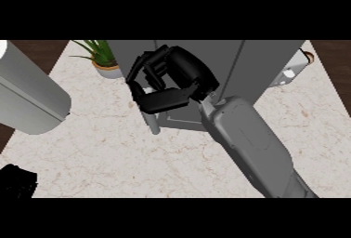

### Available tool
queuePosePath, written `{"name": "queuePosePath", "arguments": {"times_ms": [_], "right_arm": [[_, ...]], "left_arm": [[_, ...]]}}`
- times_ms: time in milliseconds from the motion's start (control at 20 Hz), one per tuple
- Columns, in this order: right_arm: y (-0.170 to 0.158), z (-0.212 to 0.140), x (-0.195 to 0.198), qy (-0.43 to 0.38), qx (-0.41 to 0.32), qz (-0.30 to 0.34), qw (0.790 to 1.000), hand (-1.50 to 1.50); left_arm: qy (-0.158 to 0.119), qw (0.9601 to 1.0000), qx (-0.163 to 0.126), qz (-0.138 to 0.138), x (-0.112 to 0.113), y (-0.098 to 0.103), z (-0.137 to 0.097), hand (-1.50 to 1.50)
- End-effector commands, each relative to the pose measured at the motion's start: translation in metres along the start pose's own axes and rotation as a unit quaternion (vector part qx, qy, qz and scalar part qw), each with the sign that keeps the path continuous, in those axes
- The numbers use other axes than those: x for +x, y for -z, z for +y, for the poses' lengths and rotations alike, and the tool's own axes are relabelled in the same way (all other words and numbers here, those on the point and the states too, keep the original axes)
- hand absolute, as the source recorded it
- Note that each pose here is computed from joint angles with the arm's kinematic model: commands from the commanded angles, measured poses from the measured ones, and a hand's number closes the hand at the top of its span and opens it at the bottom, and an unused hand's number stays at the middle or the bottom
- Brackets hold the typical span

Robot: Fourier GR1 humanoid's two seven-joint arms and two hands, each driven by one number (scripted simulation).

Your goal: Pick up the bottled water, place it into the cabinet and close the cabinet

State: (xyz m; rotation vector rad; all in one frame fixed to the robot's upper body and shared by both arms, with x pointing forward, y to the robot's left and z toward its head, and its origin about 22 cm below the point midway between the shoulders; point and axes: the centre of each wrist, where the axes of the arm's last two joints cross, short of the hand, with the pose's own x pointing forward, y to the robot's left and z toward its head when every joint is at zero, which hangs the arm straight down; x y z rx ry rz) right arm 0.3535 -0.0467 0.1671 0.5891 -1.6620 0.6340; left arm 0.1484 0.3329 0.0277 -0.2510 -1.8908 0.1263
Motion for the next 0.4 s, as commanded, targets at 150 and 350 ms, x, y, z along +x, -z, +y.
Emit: {"name": "queuePosePath", "arguments": {"times_ms": [150,350], "right_arm": [[-0.009,-0.078,-0.013,-0.008,-0.108,0.031,0.994,1.50],[-0.007,-0.078,-0.013,-0.009,-0.099,0.041,0.994,1.50]], "left_arm": [[0.004,0.9998,-0.019,-0.007,0.006,0.014,-0.005,1.50],[-0.001,0.9999,-0.013,-0.010,0.008,0.016,-0.003,1.50]]}}
